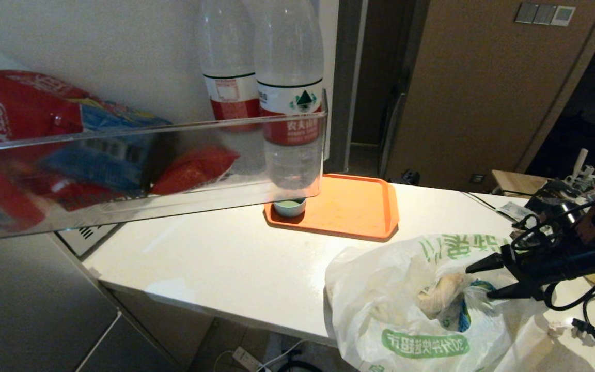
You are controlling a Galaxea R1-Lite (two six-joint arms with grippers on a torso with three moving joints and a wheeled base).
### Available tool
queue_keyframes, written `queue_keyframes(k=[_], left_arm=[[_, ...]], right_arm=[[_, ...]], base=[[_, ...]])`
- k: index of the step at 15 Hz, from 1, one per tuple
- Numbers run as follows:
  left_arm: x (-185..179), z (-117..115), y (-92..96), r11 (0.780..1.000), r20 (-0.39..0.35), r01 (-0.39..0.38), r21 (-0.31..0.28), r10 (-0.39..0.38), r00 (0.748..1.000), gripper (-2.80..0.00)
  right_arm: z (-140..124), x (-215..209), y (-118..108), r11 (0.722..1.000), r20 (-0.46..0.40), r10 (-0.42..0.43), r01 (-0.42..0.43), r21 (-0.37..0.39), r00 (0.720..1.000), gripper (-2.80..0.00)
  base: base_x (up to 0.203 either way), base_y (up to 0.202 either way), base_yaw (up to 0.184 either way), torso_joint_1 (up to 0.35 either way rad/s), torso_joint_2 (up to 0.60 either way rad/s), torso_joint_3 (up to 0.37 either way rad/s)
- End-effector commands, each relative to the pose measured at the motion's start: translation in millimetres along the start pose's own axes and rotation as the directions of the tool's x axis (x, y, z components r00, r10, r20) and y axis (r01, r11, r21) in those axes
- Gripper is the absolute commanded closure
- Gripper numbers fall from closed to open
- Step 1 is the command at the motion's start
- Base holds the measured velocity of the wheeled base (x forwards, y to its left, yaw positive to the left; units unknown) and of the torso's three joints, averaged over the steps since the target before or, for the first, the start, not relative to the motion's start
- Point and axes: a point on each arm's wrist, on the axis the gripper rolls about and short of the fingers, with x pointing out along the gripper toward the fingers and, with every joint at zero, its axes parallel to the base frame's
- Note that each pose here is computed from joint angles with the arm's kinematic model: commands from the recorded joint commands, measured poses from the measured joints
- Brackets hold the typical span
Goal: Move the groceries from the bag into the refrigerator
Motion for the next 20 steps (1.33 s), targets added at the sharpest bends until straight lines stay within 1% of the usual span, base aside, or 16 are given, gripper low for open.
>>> queue_keyframes(k=[1,3,5,8,10,13,20], left_arm=[[0,0,0.0,1.0,-0.003,0.0,0.0,0.0,1.0,0.0],[0,0,0.0,1.0,-0.003,0.0,0.0,0.0,1.0,0.0],[0,0,0.0,1.0,-0.003,-0.001,0.0,0.001,1.0,0.0],[0,0,0.0,1.0,-0.003,-0.001,0.0,0.001,1.0,0.0],[0,0,0.0,1.0,-0.003,-0.001,0.0,0.001,1.0,0.0],[0,0,0.0,1.0,-0.003,0.0,0.0,0.0,1.0,0.0],[0,0,0.0,1.0,-0.004,-0.001,0.0,0.001,1.0,0.0]], right_arm=[[4,-3,8,1.0,-0.001,0.025,-0.025,-0.006,1.0,-2.8],[2,-6,17,0.998,-0.048,0.067,-0.067,0.008,0.997,-2.8],[0,0,21,0.997,-0.07,0.075,-0.075,-0.001,0.995,-2.8],[3,19,8,0.998,-0.105,0.067,-0.065,0.022,0.992,-2.8],[8,26,3,0.998,-0.105,0.067,-0.065,0.024,0.992,-2.8],[18,28,6,0.997,-0.082,0.074,-0.075,0.002,0.994,-2.8],[30,51,6,0.997,-0.102,0.077,-0.079,-0.02,0.992,-2.8]], base=[[0.0,0.0,0.0,0.0,0.0,0.0],[0.0,0.0,0.0,0.0,0.0,0.0],[0.0,0.0,0.0,0.0,0.0,0.0],[0.0,0.0,0.0,0.0,0.0,0.0],[0.0,0.0,0.0,0.0,0.0,0.0],[0.0,0.0,0.0,0.0,0.0,0.0],[0.0,0.0,0.0,0.0,0.0,0.0]])
